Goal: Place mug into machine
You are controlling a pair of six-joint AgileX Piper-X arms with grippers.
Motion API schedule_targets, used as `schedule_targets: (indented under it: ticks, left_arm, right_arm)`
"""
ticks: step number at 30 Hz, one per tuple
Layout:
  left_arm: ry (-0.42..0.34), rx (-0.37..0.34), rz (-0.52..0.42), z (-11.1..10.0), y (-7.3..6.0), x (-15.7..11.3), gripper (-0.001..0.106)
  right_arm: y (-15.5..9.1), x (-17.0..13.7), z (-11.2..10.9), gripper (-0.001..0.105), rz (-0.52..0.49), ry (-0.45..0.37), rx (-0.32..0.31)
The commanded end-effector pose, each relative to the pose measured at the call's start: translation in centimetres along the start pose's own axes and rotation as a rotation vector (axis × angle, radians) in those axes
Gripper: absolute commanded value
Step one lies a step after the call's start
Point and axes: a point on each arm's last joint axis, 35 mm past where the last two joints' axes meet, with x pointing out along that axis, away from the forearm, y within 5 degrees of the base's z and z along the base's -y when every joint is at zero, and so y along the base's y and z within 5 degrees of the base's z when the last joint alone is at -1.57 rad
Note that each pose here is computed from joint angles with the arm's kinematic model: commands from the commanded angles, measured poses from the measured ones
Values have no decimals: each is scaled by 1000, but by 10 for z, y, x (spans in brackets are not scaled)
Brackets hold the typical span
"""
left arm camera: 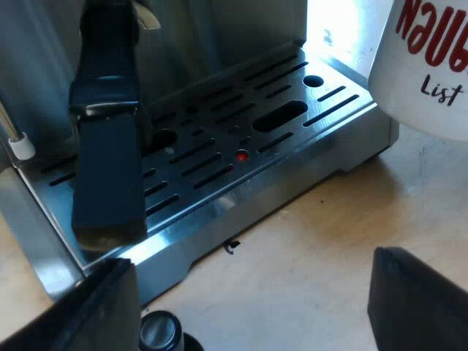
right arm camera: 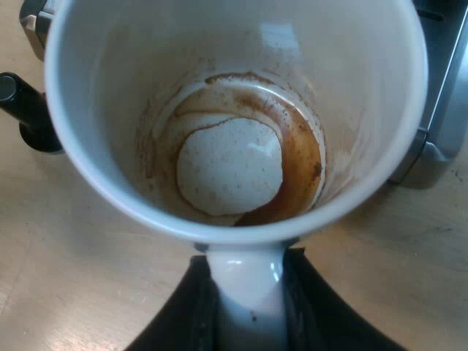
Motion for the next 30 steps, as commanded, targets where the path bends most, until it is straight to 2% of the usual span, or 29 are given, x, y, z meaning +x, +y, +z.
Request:
schedule_targets:
  ticks: [1,9,14,19,30]
  left_arm:
    - [-25,11,-8,3,0,0,66]
    - [-22,11,-31,3,-1,0,66]
    - [-22,9,-31,3,-1,0,66]
    - [-22,9,-31,3,-1,0,66]
    - [-22,9,-31,3,-1,0,66]
  right_arm:
    - [1,2,10,0,-4,-42,-16]
    - [4,18,9,0,-5,4,-28]
    - [4,19,11,0,-5,-14,-30]
    - [6,27,12,0,-5,-5,-67]
    - [9,42,17,0,-5,-22,-64]
